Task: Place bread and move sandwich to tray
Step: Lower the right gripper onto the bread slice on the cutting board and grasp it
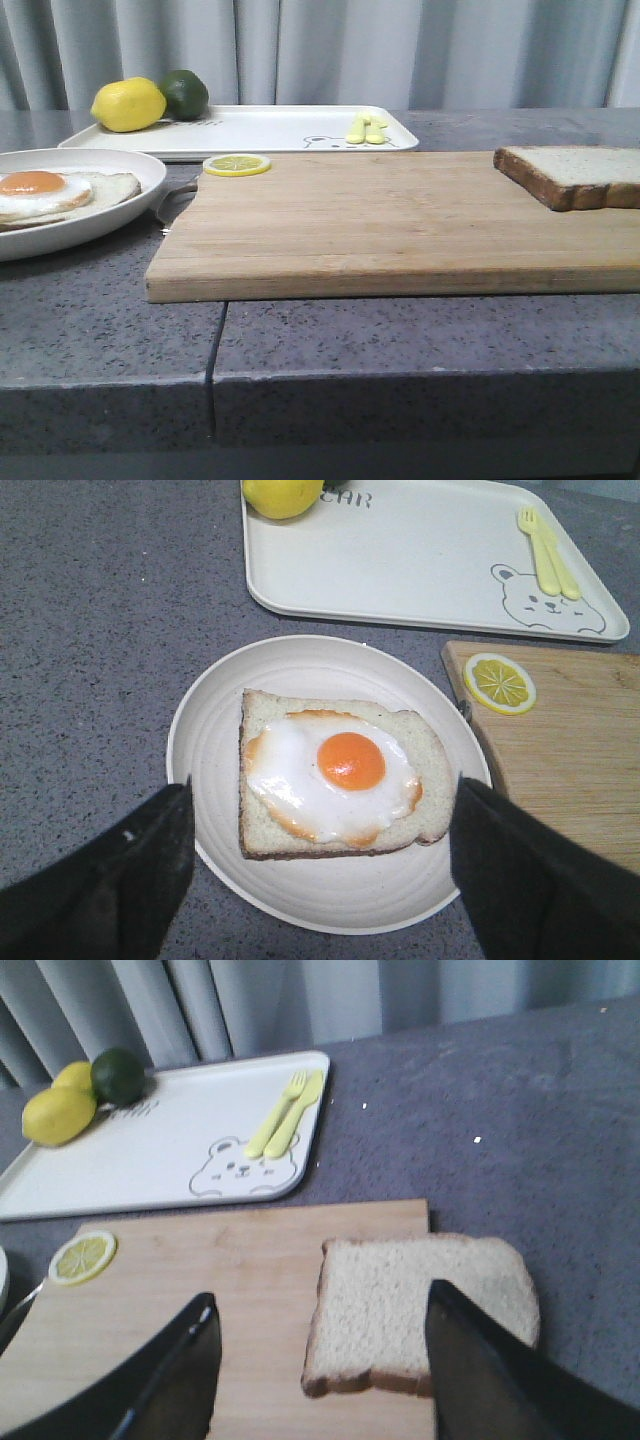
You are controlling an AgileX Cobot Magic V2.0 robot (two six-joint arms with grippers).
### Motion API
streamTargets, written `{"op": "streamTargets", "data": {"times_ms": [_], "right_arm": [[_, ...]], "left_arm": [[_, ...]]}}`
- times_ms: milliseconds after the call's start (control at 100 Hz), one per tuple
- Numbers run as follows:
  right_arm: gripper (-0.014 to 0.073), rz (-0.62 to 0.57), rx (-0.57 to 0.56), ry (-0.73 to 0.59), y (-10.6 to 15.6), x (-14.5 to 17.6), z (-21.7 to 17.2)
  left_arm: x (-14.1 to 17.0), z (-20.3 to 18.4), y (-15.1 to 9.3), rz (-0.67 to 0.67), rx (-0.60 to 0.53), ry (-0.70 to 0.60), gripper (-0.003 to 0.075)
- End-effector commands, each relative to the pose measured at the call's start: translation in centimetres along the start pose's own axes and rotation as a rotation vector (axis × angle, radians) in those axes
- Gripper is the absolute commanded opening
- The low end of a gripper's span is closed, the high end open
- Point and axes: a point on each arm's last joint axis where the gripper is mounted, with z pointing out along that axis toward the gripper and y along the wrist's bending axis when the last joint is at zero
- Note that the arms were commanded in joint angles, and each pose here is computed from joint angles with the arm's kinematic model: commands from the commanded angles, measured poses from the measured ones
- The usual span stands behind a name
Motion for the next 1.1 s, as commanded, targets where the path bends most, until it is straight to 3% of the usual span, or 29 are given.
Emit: {"op": "streamTargets", "data": {"times_ms": [0, 270, 500, 1090], "right_arm": [[0.0457, 0.024, 0.054, -0.138, -0.8, -2.2, 0.2], [0.0457, 0.196, 0.098, -0.093, -4.4, -2.1, 3.5], [0.0457, 0.367, 0.117, 0.028, -7.3, 0.0, 7.0], [0.0457, 0.565, 0.075, 0.149, -11.1, 2.5, 10.3]], "left_arm": [[-1.5, -0.6, -0.4, -0.014, 0.017, -0.093, 0.0501], [-1.5, -0.6, -0.4, -0.014, 0.017, -0.093, 0.0501], [-1.5, -0.6, -0.4, -0.014, 0.017, -0.093, 0.0501], [-1.5, -0.6, -0.4, -0.014, 0.017, -0.093, 0.0501]]}}
